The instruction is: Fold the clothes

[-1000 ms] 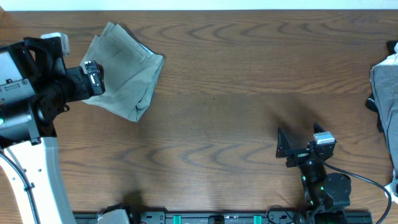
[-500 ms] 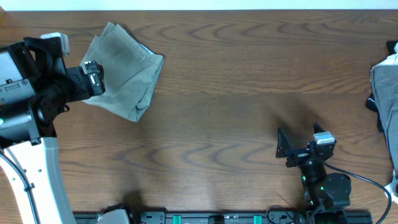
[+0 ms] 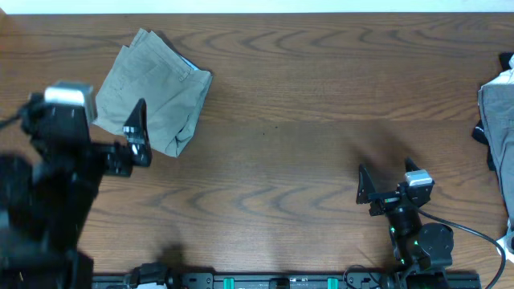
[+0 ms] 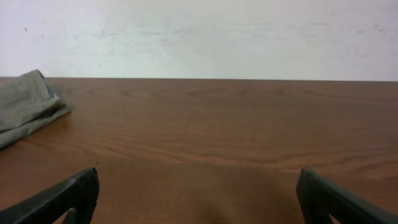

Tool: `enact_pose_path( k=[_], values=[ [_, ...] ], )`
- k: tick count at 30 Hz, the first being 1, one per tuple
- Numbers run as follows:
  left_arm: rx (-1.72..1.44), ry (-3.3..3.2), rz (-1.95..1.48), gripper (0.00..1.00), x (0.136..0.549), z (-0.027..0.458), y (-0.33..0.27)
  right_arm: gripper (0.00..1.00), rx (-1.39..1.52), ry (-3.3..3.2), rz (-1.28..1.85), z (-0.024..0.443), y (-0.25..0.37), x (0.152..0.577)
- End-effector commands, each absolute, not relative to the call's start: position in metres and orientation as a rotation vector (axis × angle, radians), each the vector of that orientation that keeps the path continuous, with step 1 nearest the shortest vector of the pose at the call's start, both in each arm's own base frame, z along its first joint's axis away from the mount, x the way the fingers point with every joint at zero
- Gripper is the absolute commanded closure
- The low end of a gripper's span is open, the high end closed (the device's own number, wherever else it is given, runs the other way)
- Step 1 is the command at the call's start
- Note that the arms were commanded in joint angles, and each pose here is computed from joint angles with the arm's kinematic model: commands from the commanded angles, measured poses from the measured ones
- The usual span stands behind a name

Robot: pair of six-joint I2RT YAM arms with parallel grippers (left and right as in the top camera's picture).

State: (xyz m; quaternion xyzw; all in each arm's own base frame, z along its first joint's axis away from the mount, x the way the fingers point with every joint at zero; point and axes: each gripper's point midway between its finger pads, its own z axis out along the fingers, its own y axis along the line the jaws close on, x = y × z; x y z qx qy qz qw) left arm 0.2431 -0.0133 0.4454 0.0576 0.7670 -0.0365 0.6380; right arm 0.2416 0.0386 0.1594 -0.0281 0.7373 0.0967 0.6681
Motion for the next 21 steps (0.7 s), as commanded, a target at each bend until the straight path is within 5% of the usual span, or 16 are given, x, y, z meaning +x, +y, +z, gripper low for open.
enact_pose_path(
  k=[1,11,21],
  values=[
    [0.139,1.688,-0.051,0.02,0.228,0.443,-0.014,0.01,-0.06,1.663,0.235,0.158,0.04,0.241],
    [0.16,1.509,-0.037,0.02,0.175,0.414,-0.022,0.01,-0.06,1.663,0.234,0.158,0.04,0.241],
    [0.196,1.416,-0.055,0.02,0.185,0.341,-0.028,0.01,-0.06,1.663,0.234,0.158,0.04,0.241]
  ],
)
